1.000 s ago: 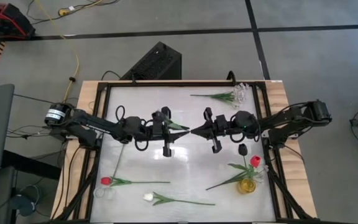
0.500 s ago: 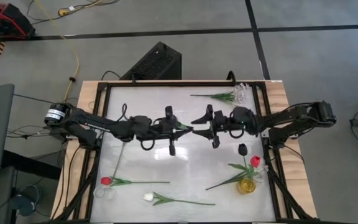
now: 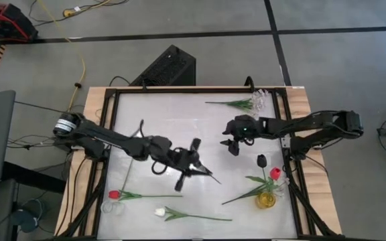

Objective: Sort flowers into vase by color
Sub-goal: Put the black flower into the yellow vase

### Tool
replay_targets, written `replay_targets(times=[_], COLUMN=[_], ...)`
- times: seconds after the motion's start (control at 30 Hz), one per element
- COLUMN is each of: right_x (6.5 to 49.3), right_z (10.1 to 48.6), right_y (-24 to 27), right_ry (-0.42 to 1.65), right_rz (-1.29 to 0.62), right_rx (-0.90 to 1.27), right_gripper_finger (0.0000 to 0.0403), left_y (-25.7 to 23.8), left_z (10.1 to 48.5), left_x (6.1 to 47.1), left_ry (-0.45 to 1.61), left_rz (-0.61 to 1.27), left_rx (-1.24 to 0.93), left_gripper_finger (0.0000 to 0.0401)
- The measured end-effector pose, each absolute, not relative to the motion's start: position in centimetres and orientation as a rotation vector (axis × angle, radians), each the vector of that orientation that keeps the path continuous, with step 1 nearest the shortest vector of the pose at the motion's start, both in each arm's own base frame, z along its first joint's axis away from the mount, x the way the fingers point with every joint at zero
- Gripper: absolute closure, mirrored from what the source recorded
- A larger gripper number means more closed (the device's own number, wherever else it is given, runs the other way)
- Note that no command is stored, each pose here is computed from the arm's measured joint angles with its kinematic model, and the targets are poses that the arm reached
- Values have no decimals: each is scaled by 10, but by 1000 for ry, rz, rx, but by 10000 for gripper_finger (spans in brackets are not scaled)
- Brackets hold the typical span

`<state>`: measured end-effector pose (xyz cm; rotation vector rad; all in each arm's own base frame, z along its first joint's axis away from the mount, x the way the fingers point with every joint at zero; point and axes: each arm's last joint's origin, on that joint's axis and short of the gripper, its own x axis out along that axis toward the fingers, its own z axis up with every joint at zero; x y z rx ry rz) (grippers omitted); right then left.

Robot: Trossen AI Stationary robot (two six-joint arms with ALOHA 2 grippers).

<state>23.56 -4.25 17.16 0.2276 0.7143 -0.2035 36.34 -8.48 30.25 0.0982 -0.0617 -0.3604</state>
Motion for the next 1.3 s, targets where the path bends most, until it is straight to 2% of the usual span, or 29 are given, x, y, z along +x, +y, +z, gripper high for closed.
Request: replay_targets(times=[0.2,0.37,0.53,0.8,1.07,1.3], right_x=[245,248,249,250,252,255], right_z=[149,131,120,121,122,123], right_y=[-46,-46,-46,-47,-46,-38], right_ry=[775,853,898,882,851,838], right_rz=[-237,-254,-263,-276,-265,-230], right_rx=[253,277,281,273,277,261], right_gripper_finger=[138,138,138,138,138,138], left_y=[-99,-111,-123,-135,-138,-126], left_z=[302,316,326,306,293,288], left_x=[403,442,476,526,559,565], left_ry=[-174,-91,-95,-83,-65,-57], left_rz=[-408,-443,-463,-461,-451,-408], left_rx=[60,57,65,65,66,66], left_gripper_finger=[401,401,401,401,401,401])
